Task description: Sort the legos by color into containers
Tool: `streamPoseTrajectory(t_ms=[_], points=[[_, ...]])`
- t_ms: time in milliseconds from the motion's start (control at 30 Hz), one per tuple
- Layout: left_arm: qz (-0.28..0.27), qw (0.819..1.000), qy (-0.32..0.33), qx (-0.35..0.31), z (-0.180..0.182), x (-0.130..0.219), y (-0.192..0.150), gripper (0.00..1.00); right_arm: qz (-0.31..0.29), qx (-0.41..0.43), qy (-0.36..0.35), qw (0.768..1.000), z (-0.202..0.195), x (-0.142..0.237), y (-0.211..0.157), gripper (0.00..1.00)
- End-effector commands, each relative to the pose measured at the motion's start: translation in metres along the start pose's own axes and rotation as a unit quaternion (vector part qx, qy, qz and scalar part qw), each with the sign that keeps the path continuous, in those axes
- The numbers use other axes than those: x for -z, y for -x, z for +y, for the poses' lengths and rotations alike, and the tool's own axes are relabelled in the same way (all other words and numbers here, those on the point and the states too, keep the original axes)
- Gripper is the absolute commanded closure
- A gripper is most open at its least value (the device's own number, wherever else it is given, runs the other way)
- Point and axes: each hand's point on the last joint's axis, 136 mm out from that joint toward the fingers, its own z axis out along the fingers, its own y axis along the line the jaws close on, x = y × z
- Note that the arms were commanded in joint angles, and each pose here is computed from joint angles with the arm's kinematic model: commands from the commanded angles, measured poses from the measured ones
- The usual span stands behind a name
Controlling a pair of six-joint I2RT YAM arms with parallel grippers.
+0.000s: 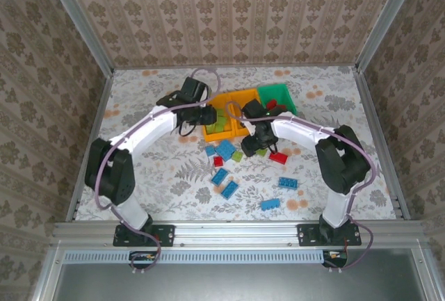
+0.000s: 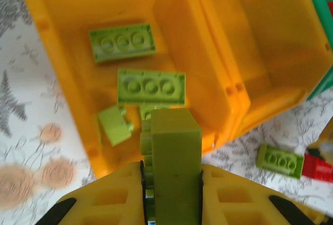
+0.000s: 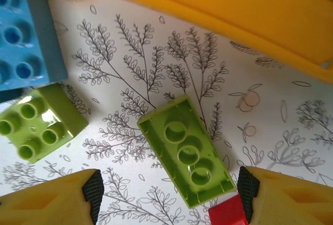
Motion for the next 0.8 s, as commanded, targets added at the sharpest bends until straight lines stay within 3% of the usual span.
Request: streamPoseTrajectory(t_ms=[0,367,500,633,767], points=[[-0.001,1.0,-0.028,-0.007,-0.004,-0.011,0.018,0.76,0.03,0.041,-0.021,0.998,-0.006,-0.007,-0.004,0.29],[-0.002,0.999,-0.046,0.01,-0.003,-0.038,0.043,0.69,0.063,0.051,-0.039,0.996,-0.013,-0.032,-0.013,0.36],[0.001,0.999,-0.044,0.015,-0.002,-0.038,0.039,0.57,0.069,0.051,-0.039,0.996,-0.013,-0.037,-0.016,0.4],[-0.011,0.999,-0.037,0.013,0.0,-0.027,0.04,0.42,0.072,0.053,-0.036,0.995,-0.012,-0.04,-0.019,0.52],[-0.027,0.999,-0.029,0.013,0.002,-0.013,0.04,0.32,0.071,0.052,-0.029,0.996,-0.01,-0.036,-0.021,0.6]])
